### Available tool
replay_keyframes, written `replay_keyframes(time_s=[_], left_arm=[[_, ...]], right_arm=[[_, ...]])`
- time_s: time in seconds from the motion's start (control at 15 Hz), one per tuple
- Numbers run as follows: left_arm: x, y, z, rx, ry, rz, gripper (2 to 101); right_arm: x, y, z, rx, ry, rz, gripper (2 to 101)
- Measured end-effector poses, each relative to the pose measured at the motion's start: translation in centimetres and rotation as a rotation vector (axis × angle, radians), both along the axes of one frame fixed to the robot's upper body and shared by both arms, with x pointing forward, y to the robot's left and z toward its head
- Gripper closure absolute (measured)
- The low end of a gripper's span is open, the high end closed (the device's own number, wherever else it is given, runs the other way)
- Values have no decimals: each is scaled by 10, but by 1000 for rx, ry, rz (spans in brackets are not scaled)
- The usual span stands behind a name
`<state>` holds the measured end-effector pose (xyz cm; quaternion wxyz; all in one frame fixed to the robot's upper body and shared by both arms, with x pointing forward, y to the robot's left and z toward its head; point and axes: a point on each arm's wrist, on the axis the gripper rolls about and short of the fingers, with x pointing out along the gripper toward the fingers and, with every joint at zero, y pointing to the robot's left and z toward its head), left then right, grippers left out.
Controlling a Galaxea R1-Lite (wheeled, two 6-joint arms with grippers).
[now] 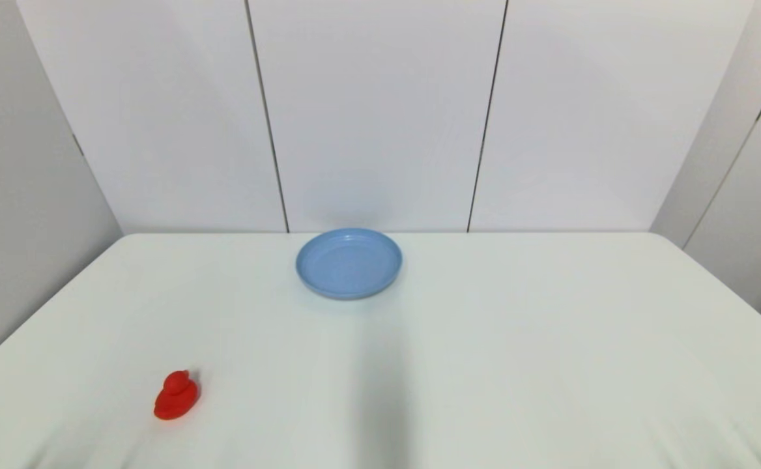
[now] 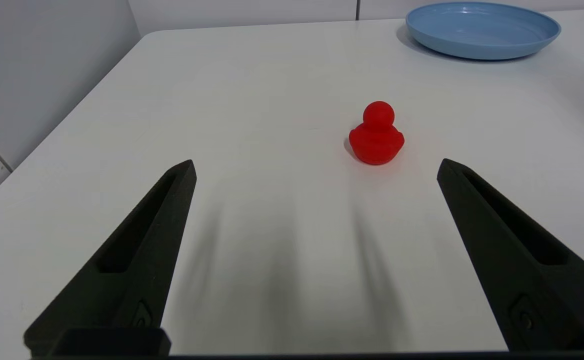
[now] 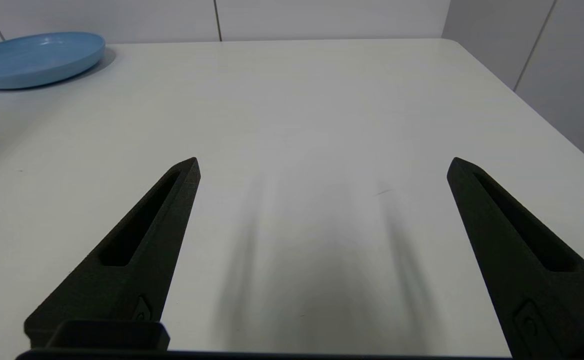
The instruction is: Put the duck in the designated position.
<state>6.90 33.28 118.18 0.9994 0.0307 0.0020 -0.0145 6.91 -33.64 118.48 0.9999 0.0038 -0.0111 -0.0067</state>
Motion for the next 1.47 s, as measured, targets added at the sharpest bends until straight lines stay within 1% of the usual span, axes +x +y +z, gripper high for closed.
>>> replay_keyframes(time_s=[0.33,0.6,0.8,1.07,1.2,1.27,1.33,1.47], left_arm=[[1,0,1,-3,30,16,54],[0,0,29,3,86,11,54],[7,0,69,19,145,9,54],[25,0,141,61,205,-5,54],[33,-1,175,74,259,-35,54],[39,-1,189,82,301,-61,54],[47,-2,199,93,374,-98,54],[67,-3,208,114,525,-173,54]], right_arm=[[0,0,0,0,0,0,43],[0,0,0,0,0,0,43],[0,0,0,0,0,0,43],[0,0,0,0,-1,0,43],[0,0,0,0,0,0,43],[0,0,0,0,0,0,43],[0,0,0,0,0,0,43],[0,0,0,0,0,0,43]])
